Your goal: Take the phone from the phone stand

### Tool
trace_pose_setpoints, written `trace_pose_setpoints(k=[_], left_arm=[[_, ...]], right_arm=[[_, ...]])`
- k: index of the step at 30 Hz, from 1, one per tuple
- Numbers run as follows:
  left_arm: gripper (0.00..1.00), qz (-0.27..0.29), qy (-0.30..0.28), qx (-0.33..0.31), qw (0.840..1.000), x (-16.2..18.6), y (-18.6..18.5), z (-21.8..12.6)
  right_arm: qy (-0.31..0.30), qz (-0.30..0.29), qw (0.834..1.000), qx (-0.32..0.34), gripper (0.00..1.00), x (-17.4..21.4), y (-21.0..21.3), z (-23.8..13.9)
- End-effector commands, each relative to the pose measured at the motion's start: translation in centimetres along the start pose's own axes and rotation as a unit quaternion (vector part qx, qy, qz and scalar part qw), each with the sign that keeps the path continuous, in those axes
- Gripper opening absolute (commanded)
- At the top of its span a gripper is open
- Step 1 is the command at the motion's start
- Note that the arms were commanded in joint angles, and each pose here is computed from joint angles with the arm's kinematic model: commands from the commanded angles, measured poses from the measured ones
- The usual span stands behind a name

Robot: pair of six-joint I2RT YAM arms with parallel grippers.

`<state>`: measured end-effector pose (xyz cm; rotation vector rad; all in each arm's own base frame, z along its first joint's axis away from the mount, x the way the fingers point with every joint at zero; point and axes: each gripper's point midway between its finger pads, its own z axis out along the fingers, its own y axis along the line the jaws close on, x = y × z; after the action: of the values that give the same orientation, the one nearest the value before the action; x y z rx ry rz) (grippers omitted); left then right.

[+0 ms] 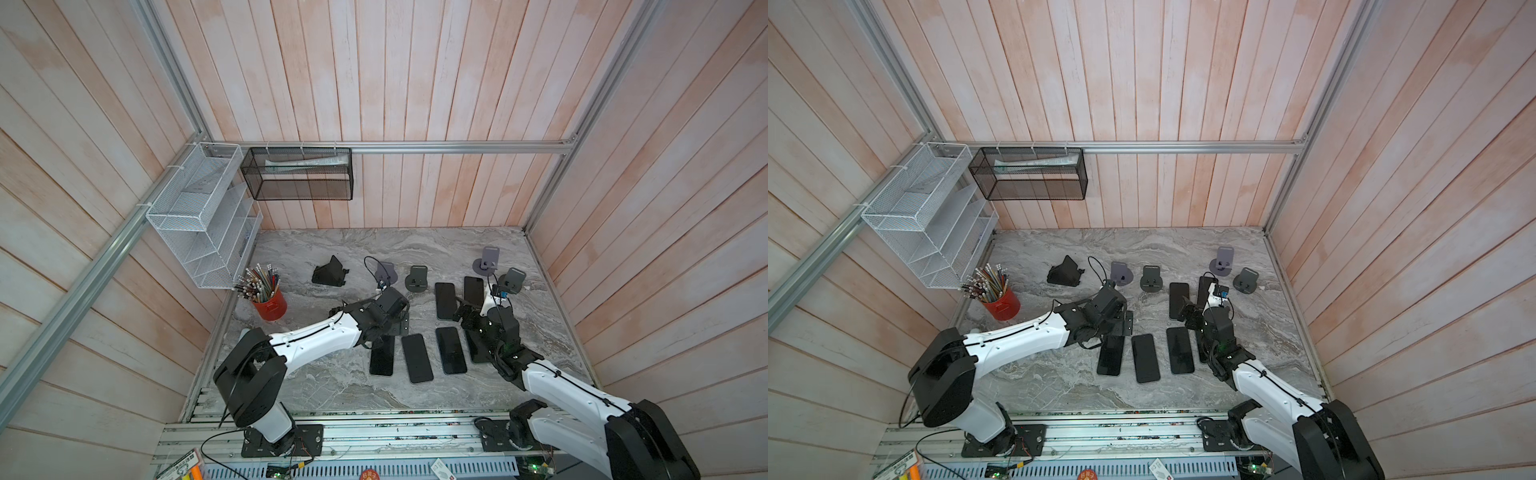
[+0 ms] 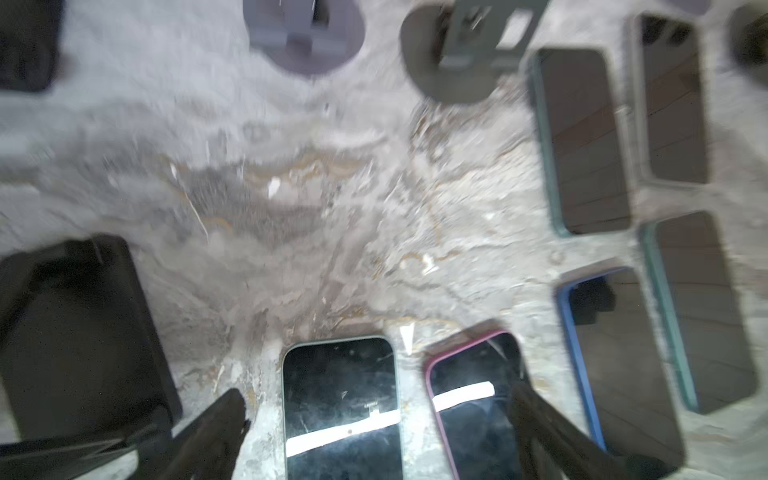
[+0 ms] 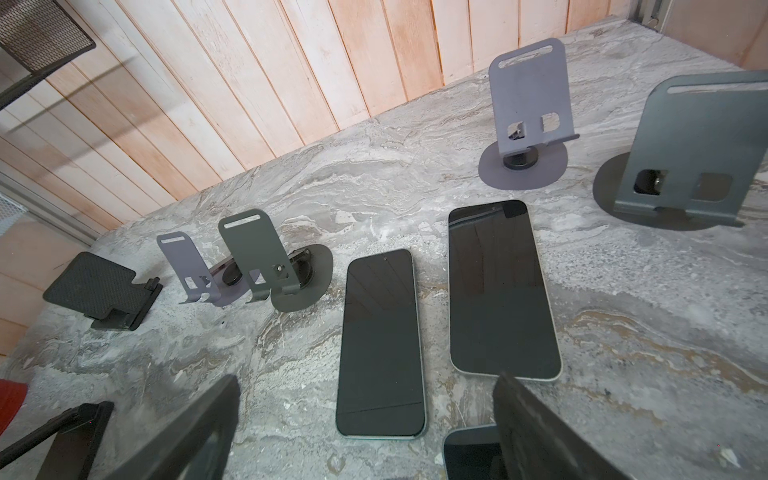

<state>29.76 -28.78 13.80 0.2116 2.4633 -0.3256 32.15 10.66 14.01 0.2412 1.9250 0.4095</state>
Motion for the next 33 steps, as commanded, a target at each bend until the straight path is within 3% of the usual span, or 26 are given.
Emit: trace_pose_setpoints(k=[1, 6, 12, 15, 18, 19, 23, 28, 33], left_arm=[[1.0, 0.053, -0.086, 0.0, 0.995, -4.4, -0.6, -5.8], [1.0, 0.121, -0.218, 0.093, 0.964, -7.3, -3.4, -14.6], [1.0, 0.094, -0.327, 0.056, 0.939, -6.6, 1.9, -18.0], [1.0, 0.124, -0.409, 0.037, 0.903, -5.5, 4.2, -19.1], [1.0, 0.134, -0.477, -0.026, 0.868, -5.3, 7.3, -19.6], [1.0, 0.117, -0.481, -0.057, 0.867, -5.7, 9.6, -18.9], [1.0, 0.053, -0.439, -0.11, 0.89, -5.2, 16.4, -14.2], [1.0, -0.002, -0.455, -0.165, 0.875, -3.4, 23.0, -11.4], [1.0, 0.022, -0.45, -0.202, 0.87, -4.5, 25.4, -10.4]], right_arm=[[-0.002, -0.014, 1.0, 0.016, 0.96, 0.5, -0.7, -0.1], [-0.021, 0.01, 0.999, -0.025, 0.97, -1.6, 1.2, -0.2], [-0.029, -0.042, 0.994, -0.096, 0.98, -6.4, 6.4, -1.9], [-0.051, -0.02, 0.996, -0.066, 0.98, -6.8, 5.8, -2.2], [-0.046, -0.06, 0.997, -0.032, 0.98, -5.3, 4.1, -1.4], [-0.042, -0.083, 0.995, -0.027, 0.98, -5.1, 4.0, -1.2], [-0.051, -0.133, 0.989, -0.038, 0.98, -4.9, 4.0, -1.2], [-0.113, -0.145, 0.983, -0.019, 0.98, -7.2, 1.8, -2.6], [-0.136, -0.154, 0.978, 0.042, 0.98, -8.5, -2.9, -3.3]])
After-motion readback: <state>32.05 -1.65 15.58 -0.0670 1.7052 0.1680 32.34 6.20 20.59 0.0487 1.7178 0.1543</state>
